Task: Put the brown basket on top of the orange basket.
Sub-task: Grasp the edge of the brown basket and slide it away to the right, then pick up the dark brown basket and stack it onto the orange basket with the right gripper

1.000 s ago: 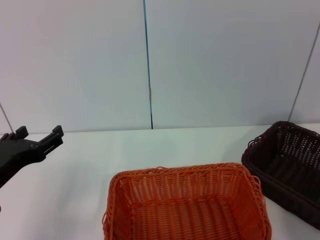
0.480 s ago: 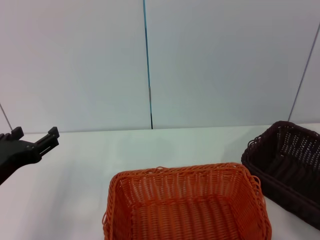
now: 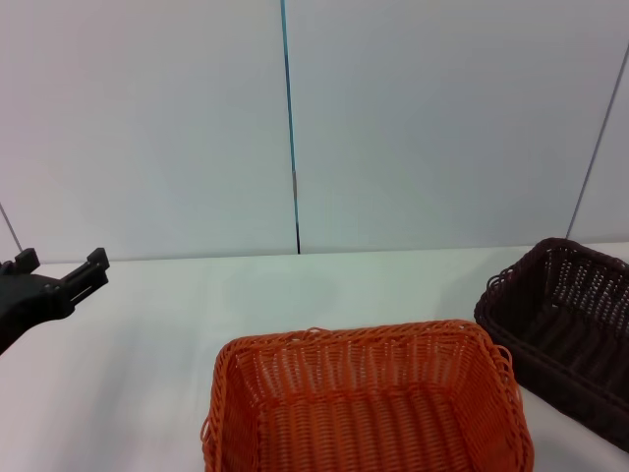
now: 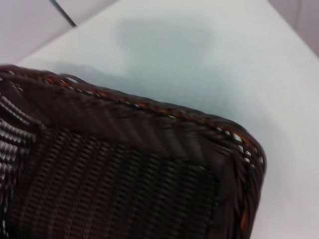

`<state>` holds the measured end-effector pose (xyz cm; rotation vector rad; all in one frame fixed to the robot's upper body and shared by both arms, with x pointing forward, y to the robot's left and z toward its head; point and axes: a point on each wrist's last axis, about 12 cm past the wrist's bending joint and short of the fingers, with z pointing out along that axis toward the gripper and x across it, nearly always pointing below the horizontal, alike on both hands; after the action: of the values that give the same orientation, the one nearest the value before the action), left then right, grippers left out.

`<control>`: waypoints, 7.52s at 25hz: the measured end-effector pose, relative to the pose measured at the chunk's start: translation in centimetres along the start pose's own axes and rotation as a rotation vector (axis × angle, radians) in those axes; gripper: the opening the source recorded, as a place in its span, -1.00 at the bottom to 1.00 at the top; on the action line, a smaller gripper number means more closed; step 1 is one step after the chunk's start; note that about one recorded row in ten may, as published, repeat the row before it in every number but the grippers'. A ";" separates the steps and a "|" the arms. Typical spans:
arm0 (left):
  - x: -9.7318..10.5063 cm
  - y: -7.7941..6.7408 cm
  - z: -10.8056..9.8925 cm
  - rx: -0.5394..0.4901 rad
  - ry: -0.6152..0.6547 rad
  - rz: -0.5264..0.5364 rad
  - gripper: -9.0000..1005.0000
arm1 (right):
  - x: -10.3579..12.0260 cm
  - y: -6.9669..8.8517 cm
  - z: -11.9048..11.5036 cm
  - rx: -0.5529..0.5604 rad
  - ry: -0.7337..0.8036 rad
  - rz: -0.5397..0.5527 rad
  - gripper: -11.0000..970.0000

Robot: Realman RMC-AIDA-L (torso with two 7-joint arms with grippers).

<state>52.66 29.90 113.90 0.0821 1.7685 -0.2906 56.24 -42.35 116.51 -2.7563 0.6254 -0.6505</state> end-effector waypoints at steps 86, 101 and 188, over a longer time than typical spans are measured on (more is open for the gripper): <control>-0.3 1.3 -0.4 0.007 0.002 -0.036 0.51 | -1.2 -1.4 4.6 -0.021 0.053 -0.064 -0.61; -0.3 1.4 -0.4 0.014 0.006 -0.039 0.51 | -1.8 0.2 3.8 -0.089 0.122 -0.032 -0.69; 2.7 0.2 -0.4 0.042 0.091 -0.078 0.52 | 2.1 -17.1 -12.2 0.057 0.141 -0.388 -0.72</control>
<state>51.73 29.87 111.32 0.0568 1.8588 -0.3861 58.22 -29.88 133.43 -2.8164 0.0896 -0.9331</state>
